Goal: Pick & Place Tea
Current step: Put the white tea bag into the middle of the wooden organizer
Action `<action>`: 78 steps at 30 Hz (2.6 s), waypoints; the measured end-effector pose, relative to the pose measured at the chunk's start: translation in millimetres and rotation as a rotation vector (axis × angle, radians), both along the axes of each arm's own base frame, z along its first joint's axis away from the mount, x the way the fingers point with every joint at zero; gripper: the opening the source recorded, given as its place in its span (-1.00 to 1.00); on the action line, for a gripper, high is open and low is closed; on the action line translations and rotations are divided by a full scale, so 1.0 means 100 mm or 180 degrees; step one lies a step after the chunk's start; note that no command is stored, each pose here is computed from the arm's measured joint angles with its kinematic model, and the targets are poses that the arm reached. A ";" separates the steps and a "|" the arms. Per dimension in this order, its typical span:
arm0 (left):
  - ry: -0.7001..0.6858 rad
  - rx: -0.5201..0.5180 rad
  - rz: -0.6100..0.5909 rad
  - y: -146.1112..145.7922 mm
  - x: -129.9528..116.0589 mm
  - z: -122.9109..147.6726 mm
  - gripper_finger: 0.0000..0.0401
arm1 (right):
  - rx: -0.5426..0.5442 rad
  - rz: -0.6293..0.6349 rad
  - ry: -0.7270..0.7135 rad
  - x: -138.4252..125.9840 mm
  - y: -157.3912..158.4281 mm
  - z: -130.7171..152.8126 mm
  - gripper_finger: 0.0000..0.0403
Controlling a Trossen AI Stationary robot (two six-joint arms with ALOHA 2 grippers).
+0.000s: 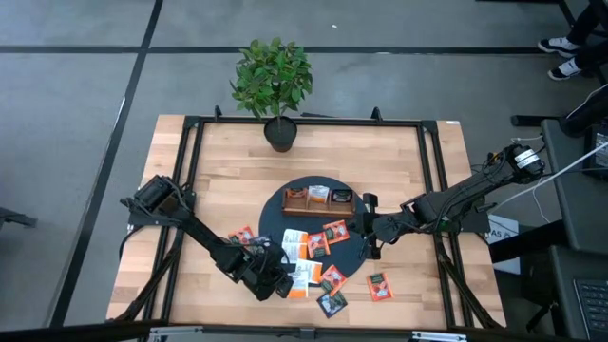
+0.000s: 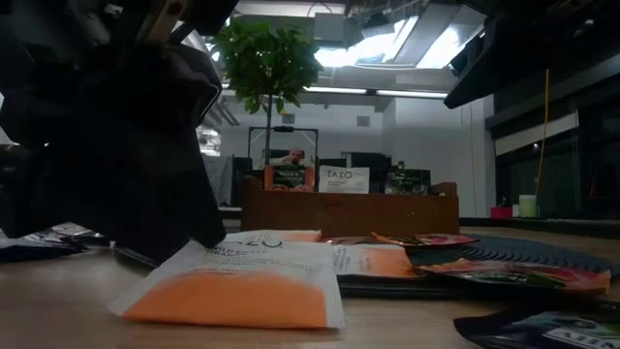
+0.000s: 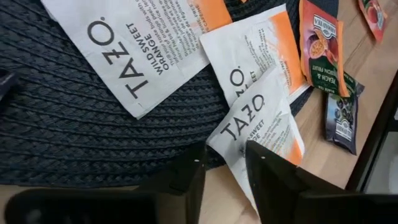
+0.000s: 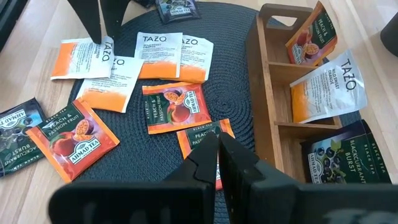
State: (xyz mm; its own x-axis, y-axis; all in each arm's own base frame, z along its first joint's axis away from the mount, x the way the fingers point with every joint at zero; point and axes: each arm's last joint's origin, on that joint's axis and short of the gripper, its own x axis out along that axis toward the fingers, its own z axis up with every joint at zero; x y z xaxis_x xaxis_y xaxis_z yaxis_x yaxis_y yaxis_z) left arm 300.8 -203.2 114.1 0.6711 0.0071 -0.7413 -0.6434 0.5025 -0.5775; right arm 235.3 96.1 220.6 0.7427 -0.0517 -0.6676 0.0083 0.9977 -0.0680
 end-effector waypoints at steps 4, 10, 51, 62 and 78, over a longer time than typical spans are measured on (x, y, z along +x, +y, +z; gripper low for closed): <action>-0.0011 0.0068 0.0006 0.01 0.00 -0.01 -0.62 | 0.0000 0.0001 0.0001 0.00 0.00 0.00 -0.90; -0.0008 0.0116 0.0001 0.01 -0.01 -0.02 -0.93 | 0.0000 0.0002 0.0001 0.00 0.00 0.00 -0.90; -0.0645 0.1083 -0.0315 0.06 -0.23 0.78 -0.99 | 0.0190 0.0021 0.0042 0.00 0.01 0.00 -0.90; -0.0521 0.1916 -0.0685 0.35 -0.21 1.01 -0.99 | 0.0362 -0.0010 0.0023 0.00 0.03 0.00 -0.90; -0.0994 0.2546 -0.1682 0.63 0.06 1.08 -0.99 | 0.0105 0.0187 -0.0299 -0.15 0.32 -0.08 -0.96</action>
State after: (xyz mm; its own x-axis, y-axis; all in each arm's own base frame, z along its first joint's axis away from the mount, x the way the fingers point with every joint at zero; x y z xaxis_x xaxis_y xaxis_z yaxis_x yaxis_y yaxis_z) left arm 306.4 -140.5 221.9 0.8954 0.0710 -0.4395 -0.1035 0.9933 -0.0504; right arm 219.9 128.0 212.8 0.8031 0.0147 -0.5956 -0.0455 0.9983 -0.0367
